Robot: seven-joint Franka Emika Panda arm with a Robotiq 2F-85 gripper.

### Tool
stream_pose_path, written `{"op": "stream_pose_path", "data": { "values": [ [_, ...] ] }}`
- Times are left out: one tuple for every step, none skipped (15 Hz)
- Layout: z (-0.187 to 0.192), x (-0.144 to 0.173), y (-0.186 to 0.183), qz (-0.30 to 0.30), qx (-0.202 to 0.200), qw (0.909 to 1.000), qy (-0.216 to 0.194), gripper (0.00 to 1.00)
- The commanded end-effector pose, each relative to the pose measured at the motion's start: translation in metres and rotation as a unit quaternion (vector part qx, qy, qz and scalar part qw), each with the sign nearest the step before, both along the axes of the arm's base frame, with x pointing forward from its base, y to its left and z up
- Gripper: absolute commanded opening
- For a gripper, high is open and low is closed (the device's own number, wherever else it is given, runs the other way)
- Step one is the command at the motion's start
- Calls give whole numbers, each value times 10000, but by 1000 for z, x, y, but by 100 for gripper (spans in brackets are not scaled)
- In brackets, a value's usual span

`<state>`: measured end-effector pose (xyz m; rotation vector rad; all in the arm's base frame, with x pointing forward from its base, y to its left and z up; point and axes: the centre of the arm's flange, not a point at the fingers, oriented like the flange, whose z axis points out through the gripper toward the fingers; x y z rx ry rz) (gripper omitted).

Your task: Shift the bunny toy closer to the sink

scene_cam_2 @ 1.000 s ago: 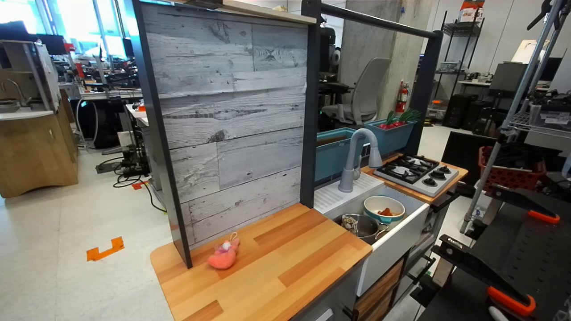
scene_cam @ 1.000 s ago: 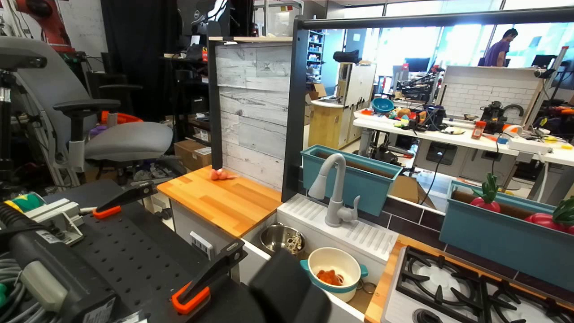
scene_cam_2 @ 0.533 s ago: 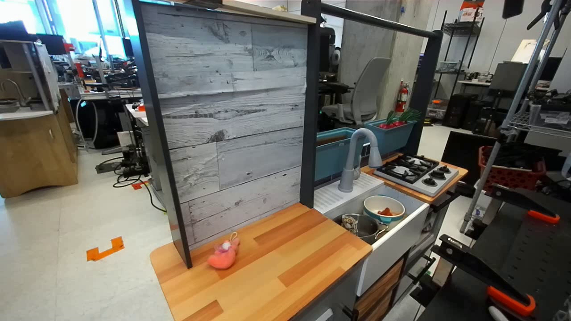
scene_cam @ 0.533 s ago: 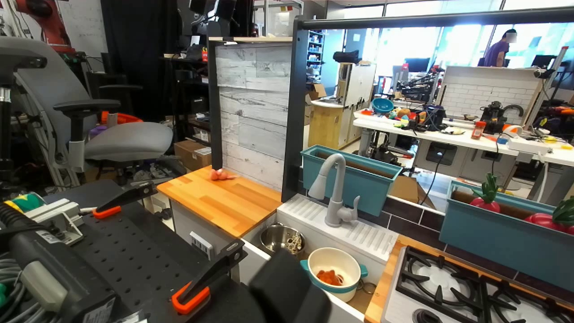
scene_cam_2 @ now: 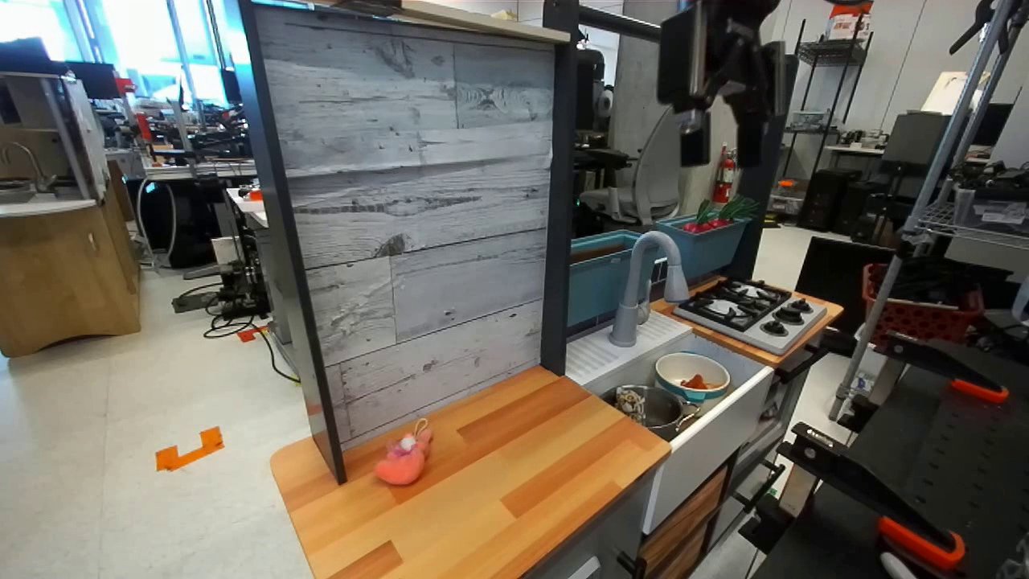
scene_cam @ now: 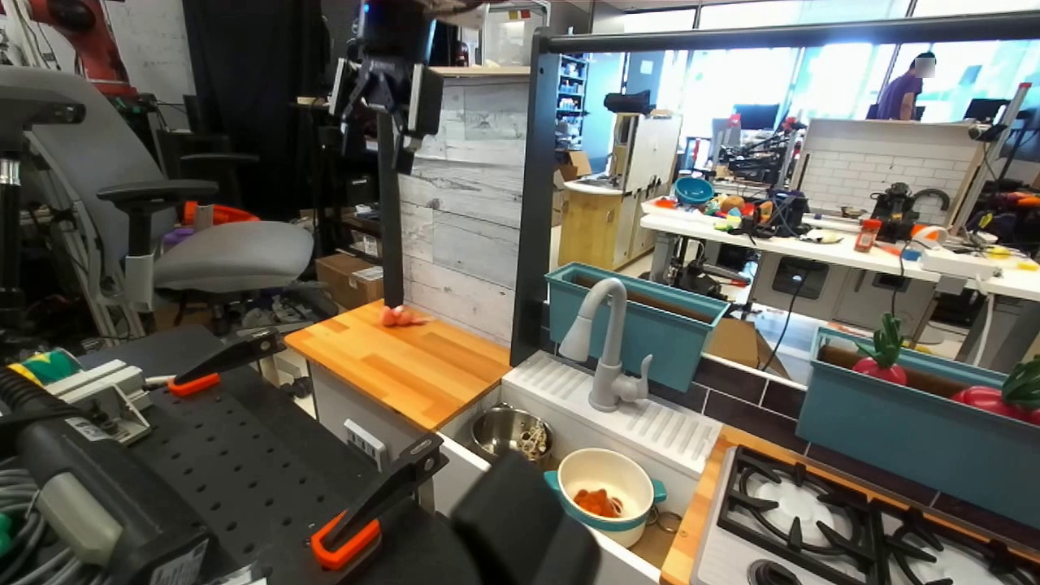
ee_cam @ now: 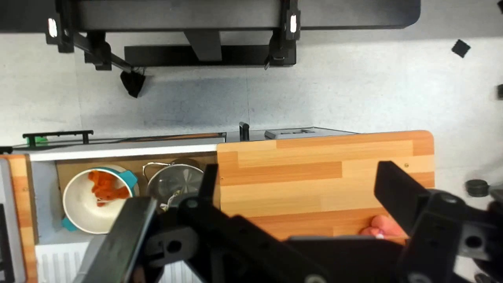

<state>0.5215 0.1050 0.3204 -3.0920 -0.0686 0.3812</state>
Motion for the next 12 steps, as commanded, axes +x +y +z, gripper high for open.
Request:
{"op": "stream_pose_path", "data": {
  "values": [
    [-48,42,57,490,-387,9979,-157,100],
    [-62,49,73,637,-473,9967,-193,100],
    [-76,55,85,773,-546,9952,-264,100],
    [-88,61,98,786,-564,9945,-406,100],
    [-99,65,110,836,-571,9938,-454,100],
    [-111,69,121,818,-582,9927,-670,100],
    [-121,73,131,838,-616,9913,-806,100],
    [-135,74,145,903,-654,9890,-976,100],
    [-144,76,155,968,-673,9872,-1079,100],
    [-155,76,167,1050,-690,9850,-1180,100],
    [-164,76,179,1110,-702,9831,-1276,100],
    [-173,75,192,1185,-718,9812,-1347,100]
  ]
}}
